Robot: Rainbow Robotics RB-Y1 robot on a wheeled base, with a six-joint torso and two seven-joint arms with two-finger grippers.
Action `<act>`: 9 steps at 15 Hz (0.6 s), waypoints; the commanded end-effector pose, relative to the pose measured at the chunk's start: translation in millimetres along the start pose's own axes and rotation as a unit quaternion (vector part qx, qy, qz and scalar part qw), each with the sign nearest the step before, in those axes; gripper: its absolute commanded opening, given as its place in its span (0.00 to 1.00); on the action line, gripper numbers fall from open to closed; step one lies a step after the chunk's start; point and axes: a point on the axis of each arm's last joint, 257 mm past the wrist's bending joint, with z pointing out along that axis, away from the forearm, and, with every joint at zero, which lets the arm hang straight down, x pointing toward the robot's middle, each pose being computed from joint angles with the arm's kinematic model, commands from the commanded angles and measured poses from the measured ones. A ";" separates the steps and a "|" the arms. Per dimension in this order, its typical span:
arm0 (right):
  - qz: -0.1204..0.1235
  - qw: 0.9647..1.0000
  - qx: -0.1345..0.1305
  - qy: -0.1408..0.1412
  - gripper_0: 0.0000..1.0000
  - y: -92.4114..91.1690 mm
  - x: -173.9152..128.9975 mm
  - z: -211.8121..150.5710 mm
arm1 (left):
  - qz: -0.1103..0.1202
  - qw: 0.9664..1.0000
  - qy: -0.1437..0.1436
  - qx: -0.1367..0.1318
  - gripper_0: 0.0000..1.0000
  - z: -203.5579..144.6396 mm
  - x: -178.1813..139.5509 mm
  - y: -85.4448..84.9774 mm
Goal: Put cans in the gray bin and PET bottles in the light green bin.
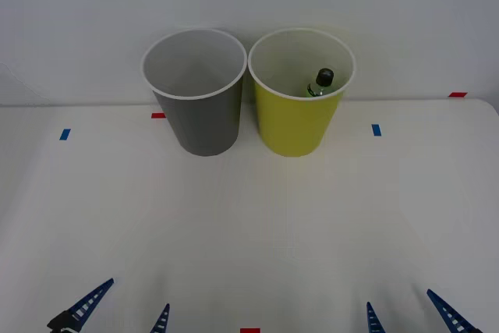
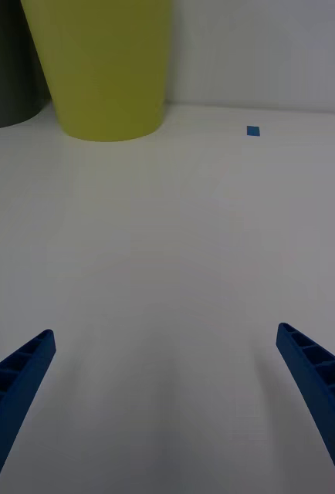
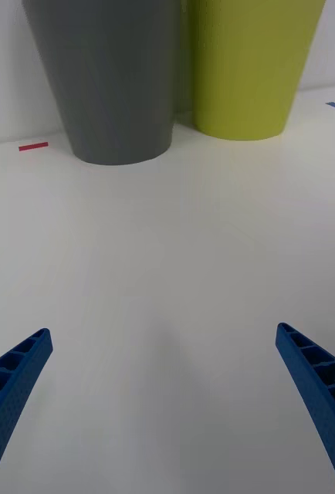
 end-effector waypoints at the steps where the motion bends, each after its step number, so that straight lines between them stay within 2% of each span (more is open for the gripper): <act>1: 0.000 1.000 0.000 0.000 1.00 0.0 0.0 0.0 | -0.010 1.000 0.015 -0.016 1.00 -11.9 9.2 8.7; 9: 0.000 1.000 0.000 0.000 1.00 0.0 0.0 0.0 | -0.007 0.999 0.025 -0.022 1.00 -20.2 15.2 10.1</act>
